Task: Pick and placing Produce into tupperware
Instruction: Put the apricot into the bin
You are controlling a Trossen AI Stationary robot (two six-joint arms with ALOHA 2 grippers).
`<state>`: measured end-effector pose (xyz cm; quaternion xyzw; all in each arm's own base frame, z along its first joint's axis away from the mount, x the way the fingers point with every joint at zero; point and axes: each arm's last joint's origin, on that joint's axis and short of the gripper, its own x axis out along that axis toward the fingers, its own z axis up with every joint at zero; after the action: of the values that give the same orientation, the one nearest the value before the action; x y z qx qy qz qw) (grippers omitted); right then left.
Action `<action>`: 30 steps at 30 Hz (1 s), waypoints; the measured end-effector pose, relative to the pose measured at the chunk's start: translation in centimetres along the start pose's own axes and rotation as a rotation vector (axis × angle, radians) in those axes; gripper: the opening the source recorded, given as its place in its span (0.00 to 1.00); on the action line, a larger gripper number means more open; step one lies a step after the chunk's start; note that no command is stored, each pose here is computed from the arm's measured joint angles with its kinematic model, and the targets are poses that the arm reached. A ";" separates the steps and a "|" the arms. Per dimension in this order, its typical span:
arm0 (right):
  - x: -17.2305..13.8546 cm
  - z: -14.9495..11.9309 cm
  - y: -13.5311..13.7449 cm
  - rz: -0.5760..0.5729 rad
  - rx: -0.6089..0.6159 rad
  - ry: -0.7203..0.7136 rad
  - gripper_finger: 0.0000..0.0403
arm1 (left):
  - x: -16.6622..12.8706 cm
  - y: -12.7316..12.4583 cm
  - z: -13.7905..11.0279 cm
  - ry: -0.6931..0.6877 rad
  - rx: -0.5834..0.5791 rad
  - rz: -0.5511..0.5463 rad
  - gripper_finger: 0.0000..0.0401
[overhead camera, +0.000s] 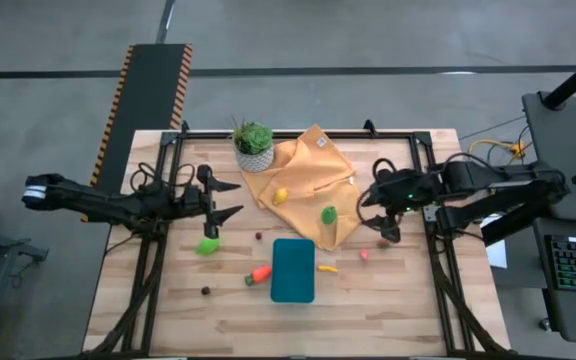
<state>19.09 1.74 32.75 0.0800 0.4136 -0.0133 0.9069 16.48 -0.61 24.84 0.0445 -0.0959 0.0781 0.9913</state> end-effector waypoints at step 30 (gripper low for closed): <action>7.6 -10.6 0.5 -0.012 0.608 0.178 0.57 | 0.6 -0.2 -0.9 0.048 0.011 -0.005 0.61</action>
<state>16.17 4.17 20.22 0.3458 0.4688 -0.1347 0.8016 17.23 -0.67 24.07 0.0485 -0.0714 0.0770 0.9933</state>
